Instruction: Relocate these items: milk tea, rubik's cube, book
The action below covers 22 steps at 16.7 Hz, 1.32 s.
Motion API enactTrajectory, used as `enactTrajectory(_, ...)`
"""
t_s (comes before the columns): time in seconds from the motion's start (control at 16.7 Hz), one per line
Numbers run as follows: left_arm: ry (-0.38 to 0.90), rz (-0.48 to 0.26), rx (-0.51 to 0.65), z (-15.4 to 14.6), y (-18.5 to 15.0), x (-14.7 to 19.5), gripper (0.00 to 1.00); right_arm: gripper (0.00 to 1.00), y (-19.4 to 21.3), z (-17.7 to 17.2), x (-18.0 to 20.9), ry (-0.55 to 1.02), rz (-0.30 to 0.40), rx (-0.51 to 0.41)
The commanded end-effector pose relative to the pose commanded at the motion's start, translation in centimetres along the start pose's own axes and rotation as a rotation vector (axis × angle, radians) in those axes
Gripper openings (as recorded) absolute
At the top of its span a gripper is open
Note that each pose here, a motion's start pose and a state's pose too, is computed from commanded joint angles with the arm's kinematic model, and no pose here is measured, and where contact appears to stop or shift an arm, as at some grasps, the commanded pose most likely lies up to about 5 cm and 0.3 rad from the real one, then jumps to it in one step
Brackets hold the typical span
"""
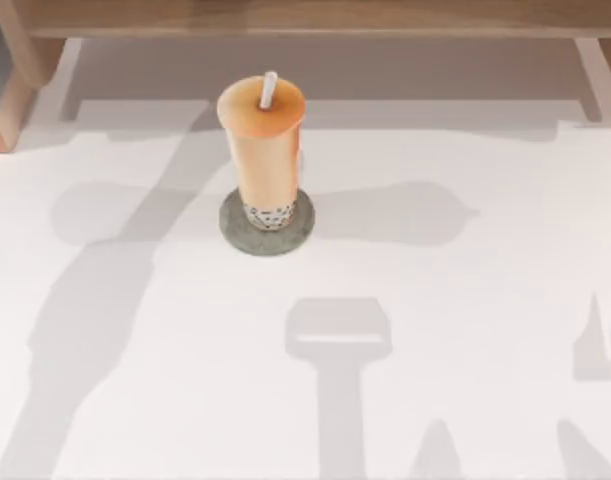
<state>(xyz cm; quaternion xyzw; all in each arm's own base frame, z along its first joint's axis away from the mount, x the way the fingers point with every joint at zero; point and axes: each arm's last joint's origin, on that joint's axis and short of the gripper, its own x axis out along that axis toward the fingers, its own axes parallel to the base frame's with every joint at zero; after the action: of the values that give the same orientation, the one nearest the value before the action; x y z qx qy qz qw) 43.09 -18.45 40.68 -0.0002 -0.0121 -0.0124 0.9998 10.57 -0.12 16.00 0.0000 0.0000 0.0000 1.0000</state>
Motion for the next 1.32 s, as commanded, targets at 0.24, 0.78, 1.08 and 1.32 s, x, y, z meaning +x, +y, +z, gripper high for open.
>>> enactTrajectory(0.24, 0.015, 0.005, -0.002, -0.9, -0.4, 2.1, 0.00, 1.00, 0.0, 0.0, 0.0, 0.000, 0.000, 0.000)
enactTrajectory(0.78, 0.022, 0.007, 0.000, -1.2, -0.5, 2.3, 0.30, 1.00, 0.0, 0.0, 0.0, 0.000, 0.000, 0.000)
enactTrajectory(1.08, 0.022, 0.007, 0.000, -1.2, -0.5, 2.3, 0.68, 1.00, 0.0, 0.0, 0.0, 0.000, 0.000, 0.000)
enactTrajectory(1.32, 0.022, 0.007, 0.000, -1.2, -0.5, 2.3, 0.98, 1.00, 0.0, 0.0, 0.0, 0.000, 0.000, 0.000)
